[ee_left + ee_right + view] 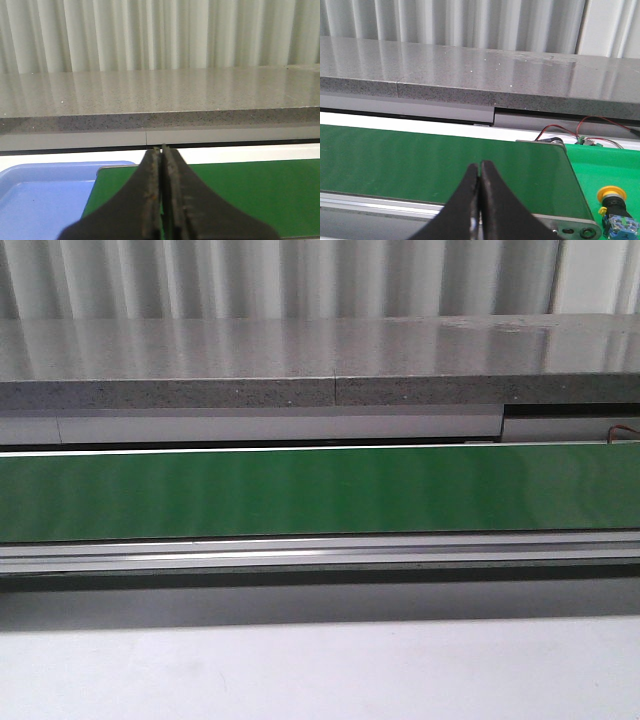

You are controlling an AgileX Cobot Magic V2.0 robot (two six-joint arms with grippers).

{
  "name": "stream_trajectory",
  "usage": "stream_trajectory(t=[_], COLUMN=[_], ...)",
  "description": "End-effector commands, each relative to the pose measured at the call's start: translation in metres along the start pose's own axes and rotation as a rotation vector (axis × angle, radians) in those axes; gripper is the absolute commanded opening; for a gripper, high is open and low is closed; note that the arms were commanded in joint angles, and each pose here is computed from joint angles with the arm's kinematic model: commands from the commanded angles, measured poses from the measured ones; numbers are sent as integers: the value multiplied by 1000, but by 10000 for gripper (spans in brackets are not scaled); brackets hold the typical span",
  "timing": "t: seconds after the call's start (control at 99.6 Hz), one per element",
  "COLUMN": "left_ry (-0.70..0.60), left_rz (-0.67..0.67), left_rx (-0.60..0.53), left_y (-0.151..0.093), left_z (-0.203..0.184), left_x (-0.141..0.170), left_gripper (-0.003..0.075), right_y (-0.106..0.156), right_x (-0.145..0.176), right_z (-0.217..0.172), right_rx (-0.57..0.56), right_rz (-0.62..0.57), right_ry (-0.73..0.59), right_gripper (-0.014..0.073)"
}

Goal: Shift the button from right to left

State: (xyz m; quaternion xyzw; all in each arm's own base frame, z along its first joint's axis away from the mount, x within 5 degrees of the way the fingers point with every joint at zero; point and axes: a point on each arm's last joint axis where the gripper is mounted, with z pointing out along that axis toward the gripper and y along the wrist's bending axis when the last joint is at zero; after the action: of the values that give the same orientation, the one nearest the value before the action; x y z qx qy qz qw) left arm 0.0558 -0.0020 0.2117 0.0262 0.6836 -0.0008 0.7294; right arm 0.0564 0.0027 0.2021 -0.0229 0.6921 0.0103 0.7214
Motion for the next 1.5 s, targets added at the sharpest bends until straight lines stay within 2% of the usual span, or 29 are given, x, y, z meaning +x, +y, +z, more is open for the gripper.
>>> stream_trajectory(t=[0.0,0.612,0.853,0.954,1.185,1.486], left_ry=[-96,-96,-96,-96,-96,-96], left_rz=[-19,-19,-19,-19,-19,-19], left_rx=[20,20,20,20,20,20], left_y=[-2,-2,-2,-2,-2,-2], left_z=[-3,-3,-3,-3,-3,-3], left_x=[-1,-1,-1,-1,-1,-1], left_gripper=[-20,-20,-20,-20,-20,-20], right_y=[0,0,-1,-1,-1,-1], right_x=[-13,-14,-26,-40,-93,-153], right_z=[-2,-2,-4,-7,-16,7], right_rx=[4,4,8,8,-9,-31], right_rz=[-9,-9,-9,-10,-11,-11], right_ry=[-111,-113,-188,-173,12,383], right_gripper=[-66,-66,-66,-66,-66,-66])
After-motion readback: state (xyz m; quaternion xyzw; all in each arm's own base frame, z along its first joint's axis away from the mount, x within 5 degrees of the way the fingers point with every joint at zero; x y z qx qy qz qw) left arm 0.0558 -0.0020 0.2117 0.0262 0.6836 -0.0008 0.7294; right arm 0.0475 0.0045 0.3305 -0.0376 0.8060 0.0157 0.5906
